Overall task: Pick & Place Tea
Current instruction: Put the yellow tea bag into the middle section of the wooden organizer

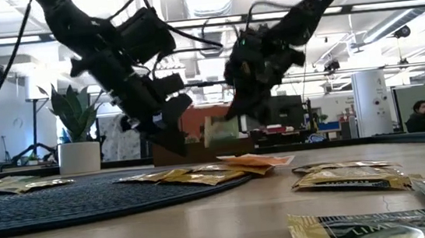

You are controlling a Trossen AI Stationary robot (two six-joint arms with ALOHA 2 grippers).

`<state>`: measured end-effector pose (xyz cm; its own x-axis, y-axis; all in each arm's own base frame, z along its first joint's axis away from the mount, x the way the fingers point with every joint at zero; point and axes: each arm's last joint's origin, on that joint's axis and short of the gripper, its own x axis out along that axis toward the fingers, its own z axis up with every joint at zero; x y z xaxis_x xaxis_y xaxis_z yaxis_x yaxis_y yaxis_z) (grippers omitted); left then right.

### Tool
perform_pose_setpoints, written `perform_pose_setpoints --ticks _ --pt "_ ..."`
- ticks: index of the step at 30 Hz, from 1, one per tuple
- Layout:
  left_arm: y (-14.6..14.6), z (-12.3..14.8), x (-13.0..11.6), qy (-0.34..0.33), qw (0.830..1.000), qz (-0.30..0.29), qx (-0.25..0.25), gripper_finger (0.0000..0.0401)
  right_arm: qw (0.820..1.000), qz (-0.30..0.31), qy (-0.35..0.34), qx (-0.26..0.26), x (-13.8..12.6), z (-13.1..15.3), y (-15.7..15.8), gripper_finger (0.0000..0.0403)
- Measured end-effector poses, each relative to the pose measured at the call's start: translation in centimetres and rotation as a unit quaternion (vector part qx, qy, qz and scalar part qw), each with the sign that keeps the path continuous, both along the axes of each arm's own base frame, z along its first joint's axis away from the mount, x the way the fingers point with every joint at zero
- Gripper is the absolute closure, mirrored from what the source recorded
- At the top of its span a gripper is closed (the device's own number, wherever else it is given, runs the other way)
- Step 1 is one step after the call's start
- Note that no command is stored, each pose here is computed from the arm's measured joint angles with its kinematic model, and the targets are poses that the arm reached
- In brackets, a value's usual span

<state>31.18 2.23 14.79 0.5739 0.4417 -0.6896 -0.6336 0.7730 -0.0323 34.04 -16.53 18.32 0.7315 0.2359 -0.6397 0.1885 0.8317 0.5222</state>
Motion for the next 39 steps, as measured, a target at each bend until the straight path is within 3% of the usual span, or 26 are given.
perform_pose_setpoints --ticks 4,9,16,22,26,29,34,39 --pt "0.2 1.0 -0.6 -0.038 0.996 0.076 -0.006 0.0346 0.992 0.016 -0.057 -0.11 0.2 3.7 -1.6 0.0394" --pt "0.8 2.9 -2.3 -0.107 0.983 0.149 -0.011 0.0346 0.983 -0.015 -0.089 -0.162 1.0 6.5 -4.6 0.0394" --pt "1.5 4.3 -6.8 -0.211 0.948 0.234 -0.042 0.0346 0.985 -0.022 -0.052 -0.163 3.3 4.5 -9.4 0.0394" --pt "1.4 5.0 -9.6 -0.323 0.913 0.241 -0.063 0.0346 0.987 -0.001 -0.01 -0.161 5.6 1.4 -11.6 0.0394" --pt "1.3 5.4 -10.8 -0.358 0.9 0.241 -0.066 0.0346 0.983 -0.01 0.033 -0.178 5.5 0.9 -12.7 0.0394" --pt "1.3 5.4 -11.2 -0.36 0.9 0.237 -0.061 0.0346 0.98 -0.002 0.059 -0.191 5.2 1.0 -12.8 0.0394" --pt "1.4 5.4 -11.3 -0.349 0.907 0.233 -0.044 0.0346 0.976 0.0 0.044 -0.212 5.2 1.6 -13.0 0.0394" --pt "1.5 5.3 -11.3 -0.344 0.908 0.236 -0.041 0.0346 0.978 0.006 0.054 -0.2 5.1 0.6 -12.6 0.0394"
